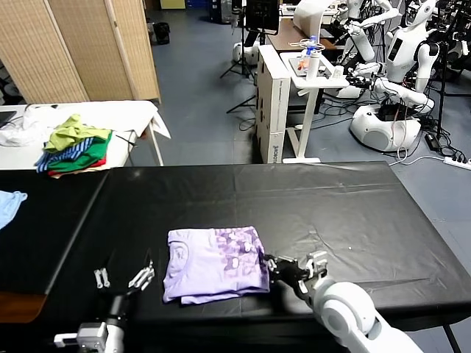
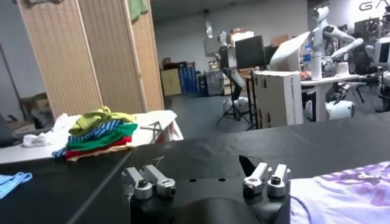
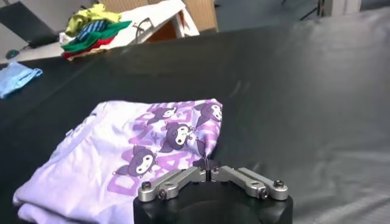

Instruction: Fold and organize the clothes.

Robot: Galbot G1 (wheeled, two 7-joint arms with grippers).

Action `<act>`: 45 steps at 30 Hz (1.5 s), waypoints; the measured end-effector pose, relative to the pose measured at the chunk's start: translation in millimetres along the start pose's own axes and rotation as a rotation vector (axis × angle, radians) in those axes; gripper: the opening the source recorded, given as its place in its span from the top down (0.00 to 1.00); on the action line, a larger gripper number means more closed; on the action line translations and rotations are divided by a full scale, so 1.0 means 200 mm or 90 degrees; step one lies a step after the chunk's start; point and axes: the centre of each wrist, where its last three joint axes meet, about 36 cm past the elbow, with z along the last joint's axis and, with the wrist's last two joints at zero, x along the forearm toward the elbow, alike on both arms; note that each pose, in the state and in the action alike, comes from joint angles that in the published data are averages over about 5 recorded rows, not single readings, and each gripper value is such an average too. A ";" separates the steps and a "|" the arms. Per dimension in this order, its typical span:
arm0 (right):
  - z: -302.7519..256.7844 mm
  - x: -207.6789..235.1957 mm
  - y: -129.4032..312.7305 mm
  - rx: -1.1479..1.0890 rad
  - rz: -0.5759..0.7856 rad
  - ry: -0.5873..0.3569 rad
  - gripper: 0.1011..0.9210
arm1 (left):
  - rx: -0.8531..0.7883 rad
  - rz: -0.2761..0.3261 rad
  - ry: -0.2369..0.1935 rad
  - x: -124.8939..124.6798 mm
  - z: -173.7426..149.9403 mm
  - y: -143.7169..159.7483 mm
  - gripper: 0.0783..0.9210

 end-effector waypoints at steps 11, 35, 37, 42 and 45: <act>0.00 0.17 -0.04 0.043 0.042 -0.021 0.06 | 0.099 0.020 -0.001 0.04 -0.01 0.00 0.02; 0.40 0.64 -0.11 0.120 0.175 -0.261 0.02 | 0.100 0.028 0.058 0.25 -0.05 0.03 0.02; 0.44 0.68 -0.10 0.121 0.187 -0.260 0.02 | 0.107 0.026 0.067 0.27 -0.05 0.03 0.02; 0.51 0.76 -0.07 0.114 0.210 -0.242 0.02 | 0.112 0.021 0.090 0.30 -0.07 0.03 0.02; 0.55 0.79 -0.06 0.112 0.218 -0.227 0.02 | 0.105 0.024 0.097 0.31 -0.07 0.04 0.02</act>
